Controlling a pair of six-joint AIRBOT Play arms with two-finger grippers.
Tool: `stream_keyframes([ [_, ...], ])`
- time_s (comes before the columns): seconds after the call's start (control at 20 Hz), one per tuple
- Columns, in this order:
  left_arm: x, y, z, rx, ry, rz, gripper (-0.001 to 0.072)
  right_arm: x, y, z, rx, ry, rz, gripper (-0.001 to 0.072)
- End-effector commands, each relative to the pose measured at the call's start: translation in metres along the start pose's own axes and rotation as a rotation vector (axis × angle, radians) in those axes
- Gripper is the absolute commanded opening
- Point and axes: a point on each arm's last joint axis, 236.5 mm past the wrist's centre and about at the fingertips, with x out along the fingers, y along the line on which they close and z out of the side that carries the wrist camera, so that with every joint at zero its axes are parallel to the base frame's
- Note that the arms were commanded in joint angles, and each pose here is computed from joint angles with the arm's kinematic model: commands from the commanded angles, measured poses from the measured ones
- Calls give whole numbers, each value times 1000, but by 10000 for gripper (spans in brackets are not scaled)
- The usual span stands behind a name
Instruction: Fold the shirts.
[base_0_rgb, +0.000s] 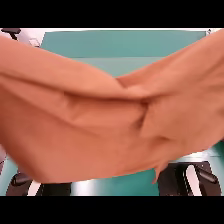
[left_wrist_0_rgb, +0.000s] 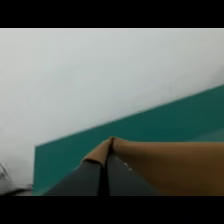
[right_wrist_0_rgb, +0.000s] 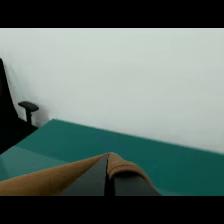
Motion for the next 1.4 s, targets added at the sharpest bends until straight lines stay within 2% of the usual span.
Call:
stream_keyframes([
  [0.0,55,-1,-108,-167,230,-75,20,36,-67,-104,262,202,-22,22],
  [0.15,100,-7,-207,-377,338,-109,20,62,-124,-203,468,337,-83,22],
  [0.25,125,-8,-255,-438,324,-111,20,81,-149,-256,495,399,-122,22],
  [0.35,143,4,-299,-458,332,-59,20,101,-171,-297,491,444,-169,23],
  [0.45,161,15,-335,-561,356,-5,20,122,-189,-328,507,477,-221,23],
  [0.55,179,23,-365,-708,375,46,20,144,-194,-349,514,516,-217,23],
  [0.65,192,22,-388,-766,382,40,20,164,-195,-360,516,541,-193,23],
  [0.85,212,5,-388,-724,332,-82,21,198,-208,-368,515,557,-161,23],
  [0.95,218,13,-379,-678,312,-79,22,208,-212,-372,521,567,-139,24],
  [1.0,222,19,-372,-661,298,-67,177,211,-213,-371,527,573,-117,127],
  [1.05,224,21,-364,-649,283,-73,548,213,-215,-368,531,575,-100,453],
  [1.1,225,21,-354,-634,272,-90,720,214,-214,-362,538,575,-75,612],
  [1.25,208,2,-353,-611,410,-212,704,202,-218,-333,546,564,-28,612],
  [1.35,170,-3,-388,-717,675,-199,705,180,-227,-312,549,537,-50,611],
])
